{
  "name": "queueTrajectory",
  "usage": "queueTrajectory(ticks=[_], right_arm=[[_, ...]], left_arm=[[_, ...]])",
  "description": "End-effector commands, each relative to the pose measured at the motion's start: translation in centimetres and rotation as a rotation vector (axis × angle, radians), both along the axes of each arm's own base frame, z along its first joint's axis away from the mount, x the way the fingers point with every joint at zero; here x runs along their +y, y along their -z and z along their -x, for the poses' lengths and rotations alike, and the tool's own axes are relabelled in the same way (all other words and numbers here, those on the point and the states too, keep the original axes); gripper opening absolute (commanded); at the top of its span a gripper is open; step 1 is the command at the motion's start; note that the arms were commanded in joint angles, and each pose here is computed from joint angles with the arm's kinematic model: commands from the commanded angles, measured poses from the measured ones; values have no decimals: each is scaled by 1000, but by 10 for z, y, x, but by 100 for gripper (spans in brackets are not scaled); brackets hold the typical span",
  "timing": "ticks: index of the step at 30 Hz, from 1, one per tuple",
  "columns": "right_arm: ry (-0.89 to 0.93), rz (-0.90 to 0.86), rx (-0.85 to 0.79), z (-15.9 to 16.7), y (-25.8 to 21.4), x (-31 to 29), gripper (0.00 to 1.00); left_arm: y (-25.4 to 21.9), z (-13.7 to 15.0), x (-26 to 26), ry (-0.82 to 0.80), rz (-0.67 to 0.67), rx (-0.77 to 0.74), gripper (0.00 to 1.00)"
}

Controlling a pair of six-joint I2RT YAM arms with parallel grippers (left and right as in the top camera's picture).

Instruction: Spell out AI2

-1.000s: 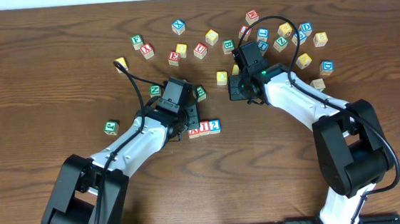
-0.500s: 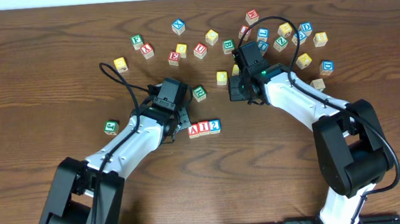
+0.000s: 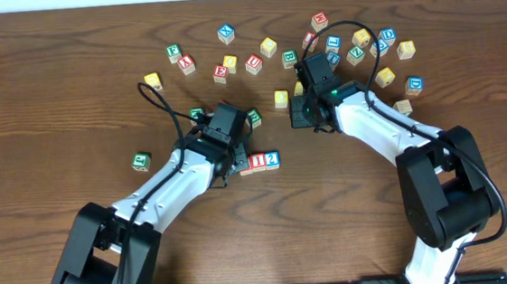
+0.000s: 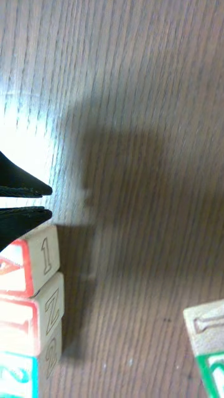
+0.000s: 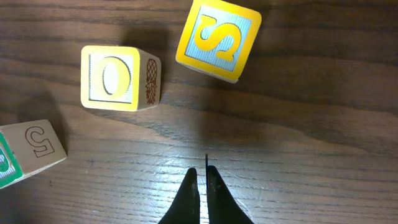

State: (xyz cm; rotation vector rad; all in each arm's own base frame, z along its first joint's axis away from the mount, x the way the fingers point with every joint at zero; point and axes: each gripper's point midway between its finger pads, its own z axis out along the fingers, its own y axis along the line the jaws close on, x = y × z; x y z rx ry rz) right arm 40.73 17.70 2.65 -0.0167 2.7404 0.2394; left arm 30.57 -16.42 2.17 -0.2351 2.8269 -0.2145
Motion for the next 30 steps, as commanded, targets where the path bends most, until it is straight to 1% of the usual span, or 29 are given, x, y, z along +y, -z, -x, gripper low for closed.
queueTrajectory(ticks=[1,30], right_arm=[[-8,-1,-8,-5,-1,2,1],[-9,1,-3,-4,0,2,1]], left_arm=[[-10,-4,-12,34,11,-36,8],[-5,-6,-9,25,-12,-38,8]])
